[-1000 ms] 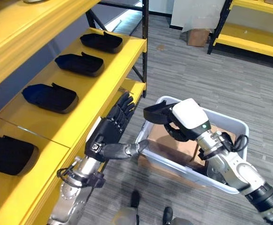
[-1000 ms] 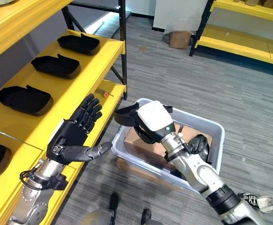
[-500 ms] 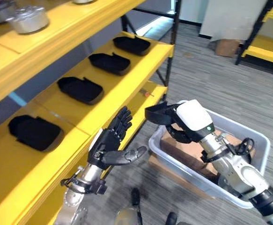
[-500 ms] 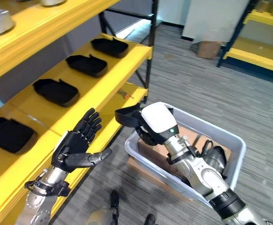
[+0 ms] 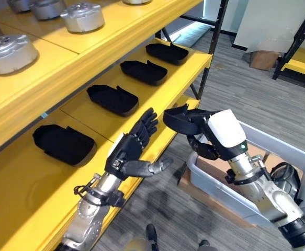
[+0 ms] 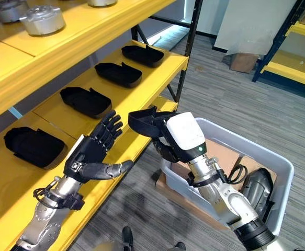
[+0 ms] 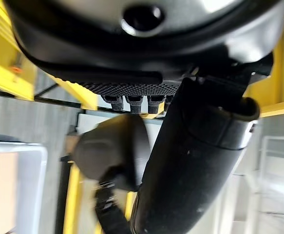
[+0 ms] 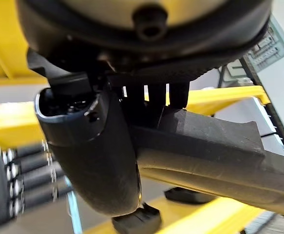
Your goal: Move parts from the plastic box to the shelf.
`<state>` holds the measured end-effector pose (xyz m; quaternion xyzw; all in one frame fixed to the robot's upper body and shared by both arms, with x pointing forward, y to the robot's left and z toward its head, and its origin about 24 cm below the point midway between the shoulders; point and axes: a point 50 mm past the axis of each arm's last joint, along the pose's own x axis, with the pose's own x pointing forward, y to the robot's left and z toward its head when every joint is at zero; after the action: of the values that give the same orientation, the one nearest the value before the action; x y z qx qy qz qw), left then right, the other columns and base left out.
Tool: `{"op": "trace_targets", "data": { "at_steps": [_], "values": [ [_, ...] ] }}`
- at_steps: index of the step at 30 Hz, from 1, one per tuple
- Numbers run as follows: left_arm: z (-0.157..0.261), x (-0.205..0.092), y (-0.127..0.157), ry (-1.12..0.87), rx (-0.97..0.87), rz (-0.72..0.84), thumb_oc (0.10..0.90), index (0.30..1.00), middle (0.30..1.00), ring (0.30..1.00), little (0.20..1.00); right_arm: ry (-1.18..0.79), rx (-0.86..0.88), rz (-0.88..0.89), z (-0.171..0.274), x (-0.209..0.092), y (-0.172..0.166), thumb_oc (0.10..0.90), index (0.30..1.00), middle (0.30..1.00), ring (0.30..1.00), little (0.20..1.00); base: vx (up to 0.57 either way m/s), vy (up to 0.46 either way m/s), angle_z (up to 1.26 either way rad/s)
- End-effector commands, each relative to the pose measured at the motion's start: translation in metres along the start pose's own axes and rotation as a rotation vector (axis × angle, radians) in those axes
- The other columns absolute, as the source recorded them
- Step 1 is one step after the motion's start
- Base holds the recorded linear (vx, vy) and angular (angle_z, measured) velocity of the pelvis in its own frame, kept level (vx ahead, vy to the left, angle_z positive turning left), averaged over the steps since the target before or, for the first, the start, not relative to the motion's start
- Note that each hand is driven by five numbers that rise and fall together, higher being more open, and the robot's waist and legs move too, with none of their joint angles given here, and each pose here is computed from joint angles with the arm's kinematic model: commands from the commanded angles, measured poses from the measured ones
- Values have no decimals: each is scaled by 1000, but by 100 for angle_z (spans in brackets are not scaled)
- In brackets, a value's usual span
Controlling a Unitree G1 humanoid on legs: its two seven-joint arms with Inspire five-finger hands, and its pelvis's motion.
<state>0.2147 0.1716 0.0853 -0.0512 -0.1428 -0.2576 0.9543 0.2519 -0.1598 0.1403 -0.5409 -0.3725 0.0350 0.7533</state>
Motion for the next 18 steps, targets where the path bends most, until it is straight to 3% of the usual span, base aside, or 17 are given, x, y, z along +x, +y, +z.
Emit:
{"op": "trace_targets", "data": {
  "at_steps": [1, 8, 10, 13, 18],
  "values": [
    [30, 13, -18, -192, 13, -119, 900, 1000, 1000, 1000, 1000, -90, -36, -350, 6, 21, -51, 400, 300, 300, 300, 300, -118, 171, 14],
    [27, 13, -23, -132, -14, -228, 900, 1000, 1000, 1000, 1000, -80, -72, -425, 9, 7, -59, 400, 300, 300, 300, 300, -113, 67, 15],
    [30, 17, -21, -123, -27, -251, 900, 1000, 1000, 1000, 1000, -93, -83, -444, 7, 1, -64, 400, 300, 300, 300, 300, -159, 0, 148],
    [30, 19, -21, -128, -18, -246, 900, 1000, 1000, 1000, 1000, -127, -80, -457, 9, 4, -64, 400, 300, 300, 300, 300, -168, -77, 106],
    [27, 19, -23, -131, -24, -224, 900, 1000, 1000, 1000, 1000, -175, -58, -468, 15, 16, -65, 400, 300, 300, 300, 300, -106, -91, -5]
  ]
}}
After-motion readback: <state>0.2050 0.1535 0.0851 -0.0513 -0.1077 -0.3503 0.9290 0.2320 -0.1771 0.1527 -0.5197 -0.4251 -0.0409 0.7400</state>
